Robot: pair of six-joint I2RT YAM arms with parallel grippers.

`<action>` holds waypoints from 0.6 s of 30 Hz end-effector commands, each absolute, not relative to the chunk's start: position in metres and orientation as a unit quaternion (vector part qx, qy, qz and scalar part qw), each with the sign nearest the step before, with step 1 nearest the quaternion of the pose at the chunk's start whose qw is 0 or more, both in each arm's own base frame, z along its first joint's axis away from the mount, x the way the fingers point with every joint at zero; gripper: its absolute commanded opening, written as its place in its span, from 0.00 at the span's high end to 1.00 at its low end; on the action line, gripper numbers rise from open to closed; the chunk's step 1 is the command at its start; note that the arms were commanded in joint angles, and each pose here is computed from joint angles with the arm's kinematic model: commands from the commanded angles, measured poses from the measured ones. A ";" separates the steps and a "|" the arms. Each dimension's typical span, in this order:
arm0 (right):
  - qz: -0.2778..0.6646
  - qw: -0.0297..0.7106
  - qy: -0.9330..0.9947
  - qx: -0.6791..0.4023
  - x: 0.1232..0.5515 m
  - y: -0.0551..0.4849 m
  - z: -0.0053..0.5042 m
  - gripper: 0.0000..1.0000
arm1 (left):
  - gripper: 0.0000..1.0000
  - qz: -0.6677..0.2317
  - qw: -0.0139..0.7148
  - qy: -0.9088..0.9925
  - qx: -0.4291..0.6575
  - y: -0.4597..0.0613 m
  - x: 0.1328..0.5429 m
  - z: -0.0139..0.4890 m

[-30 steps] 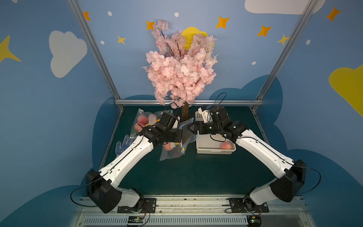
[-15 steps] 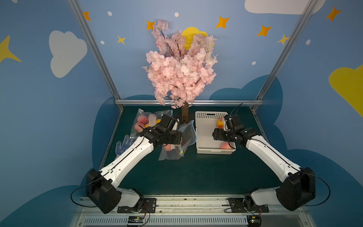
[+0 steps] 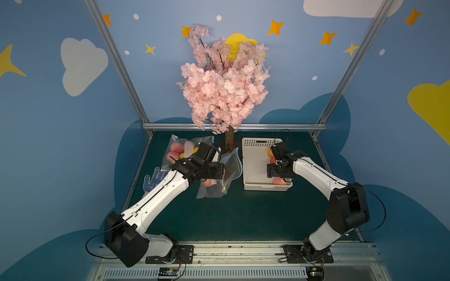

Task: Place the peach in a zip-top bag and seal the zipper
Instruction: Pick up the peach from the basket.

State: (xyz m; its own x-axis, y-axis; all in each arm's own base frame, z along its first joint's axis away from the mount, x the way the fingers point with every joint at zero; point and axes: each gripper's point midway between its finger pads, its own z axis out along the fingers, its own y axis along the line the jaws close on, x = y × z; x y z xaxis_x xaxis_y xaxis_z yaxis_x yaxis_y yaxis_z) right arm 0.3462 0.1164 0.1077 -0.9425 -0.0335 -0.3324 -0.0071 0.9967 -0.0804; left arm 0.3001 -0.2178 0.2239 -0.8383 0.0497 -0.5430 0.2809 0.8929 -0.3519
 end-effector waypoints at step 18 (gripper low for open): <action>-0.097 0.030 0.995 -0.022 0.318 0.102 0.053 0.27 | 0.97 -0.224 0.275 0.931 0.084 -0.215 0.300 0.227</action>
